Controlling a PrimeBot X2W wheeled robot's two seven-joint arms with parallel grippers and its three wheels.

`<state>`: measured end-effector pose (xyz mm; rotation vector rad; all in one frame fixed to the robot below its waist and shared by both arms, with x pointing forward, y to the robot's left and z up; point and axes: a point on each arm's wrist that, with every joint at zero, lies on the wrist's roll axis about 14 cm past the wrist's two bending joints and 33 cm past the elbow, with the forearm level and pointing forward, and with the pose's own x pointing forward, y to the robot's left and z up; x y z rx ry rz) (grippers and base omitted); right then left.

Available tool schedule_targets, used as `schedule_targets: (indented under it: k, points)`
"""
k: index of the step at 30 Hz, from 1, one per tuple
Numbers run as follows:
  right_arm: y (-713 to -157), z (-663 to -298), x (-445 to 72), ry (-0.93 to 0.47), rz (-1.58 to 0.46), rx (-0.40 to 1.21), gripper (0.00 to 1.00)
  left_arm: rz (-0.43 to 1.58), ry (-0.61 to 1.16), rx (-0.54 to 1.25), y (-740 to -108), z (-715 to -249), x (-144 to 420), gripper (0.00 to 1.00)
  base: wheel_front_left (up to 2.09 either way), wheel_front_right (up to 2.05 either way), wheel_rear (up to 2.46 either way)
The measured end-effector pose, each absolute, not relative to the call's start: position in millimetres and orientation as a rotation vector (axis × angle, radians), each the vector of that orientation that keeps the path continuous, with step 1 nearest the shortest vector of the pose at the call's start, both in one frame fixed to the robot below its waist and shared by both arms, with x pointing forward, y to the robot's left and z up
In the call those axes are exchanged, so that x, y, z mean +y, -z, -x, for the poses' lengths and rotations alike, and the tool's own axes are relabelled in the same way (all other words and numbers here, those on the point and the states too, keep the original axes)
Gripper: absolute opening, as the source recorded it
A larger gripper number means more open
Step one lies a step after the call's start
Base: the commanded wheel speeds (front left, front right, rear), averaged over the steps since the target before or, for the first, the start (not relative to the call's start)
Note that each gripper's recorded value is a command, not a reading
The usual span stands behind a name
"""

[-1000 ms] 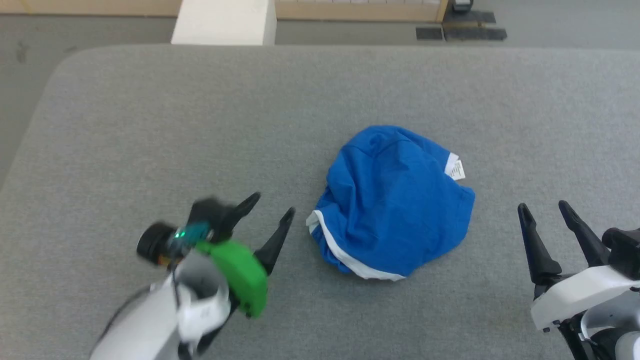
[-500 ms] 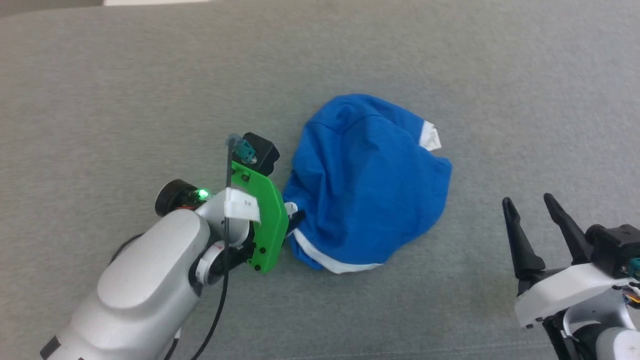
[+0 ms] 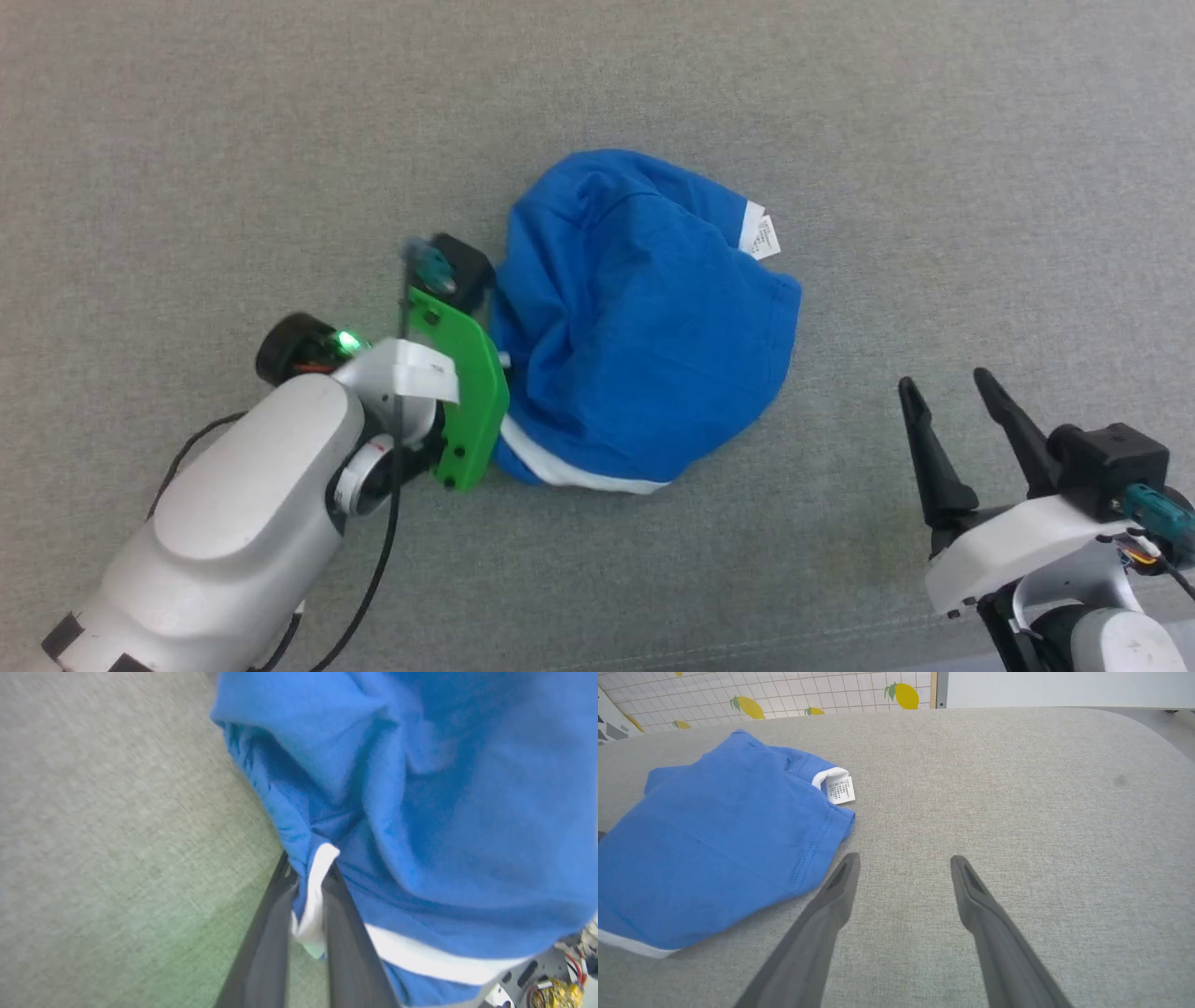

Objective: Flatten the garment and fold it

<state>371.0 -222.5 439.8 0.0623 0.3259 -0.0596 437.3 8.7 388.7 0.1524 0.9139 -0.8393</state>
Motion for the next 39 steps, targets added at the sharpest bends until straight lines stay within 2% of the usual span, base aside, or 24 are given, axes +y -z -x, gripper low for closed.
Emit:
schedule_targets:
  k: [4, 10, 13, 18, 19, 20, 21, 25, 33, 36, 39]
  points:
    - [-441.6, -372.0, -216.1, 0.036, -0.063, 0.323, 1.00, -0.078, 0.721, 0.703, -421.5, -470.8, 16.3, 0.00, 0.00, 0.00, 0.00]
    - [-449.1, -377.1, -199.3, -0.031, -0.059, 0.314, 1.00, -0.006, 0.489, 0.454, -470.9, -505.5, 63.7, 0.00, 0.00, 0.00, 0.00]
    - [-450.9, -380.2, -188.5, -0.071, -0.056, 0.317, 1.00, 0.001, 0.368, 0.448, -465.4, -501.0, 100.3, 0.00, 0.00, 0.00, 0.00]
    - [-452.6, -384.6, -169.4, -0.138, -0.056, 0.325, 1.00, -0.015, 0.182, 0.552, -424.6, -467.1, 159.3, 0.00, 0.00, 0.00, 0.00]
    - [-452.1, -384.9, -165.9, -0.151, -0.054, 0.330, 1.00, -0.020, 0.159, 0.575, -416.5, -459.0, 167.2, 0.09, 0.00, 0.00, 0.00]
    - [-451.9, -385.3, -163.1, -0.161, -0.053, 0.332, 1.00, -0.021, 0.143, 0.587, -411.6, -453.3, 172.3, 0.78, 0.00, 0.00, 0.00]
    - [-452.0, -385.8, -159.6, -0.173, -0.052, 0.334, 1.00, -0.019, 0.126, 0.593, -407.8, -447.8, 177.0, 1.00, 0.00, 0.00, 0.00]
    - [-453.9, -388.0, -152.5, -0.199, -0.049, 0.334, 1.00, 0.011, 0.104, 0.531, -415.5, -444.4, 179.7, 1.00, 0.00, 0.00, 0.00]
    - [-464.3, -393.0, -145.4, -0.242, -0.043, 0.311, 1.00, -0.014, 0.191, 0.106, -494.2, -454.9, 165.2, 1.00, 0.00, 0.00, 0.00]
    - [-465.9, -393.7, -131.9, -0.307, -0.036, 0.326, 1.00, -0.102, 0.237, -0.032, -519.2, -447.3, 162.1, 1.00, 0.00, 0.00, 0.00]
    - [-466.4, -394.5, -110.0, -0.404, -0.029, 0.358, 1.00, -0.171, 0.263, -0.079, -526.2, -436.2, 161.3, 1.00, 0.00, 0.00, 0.00]
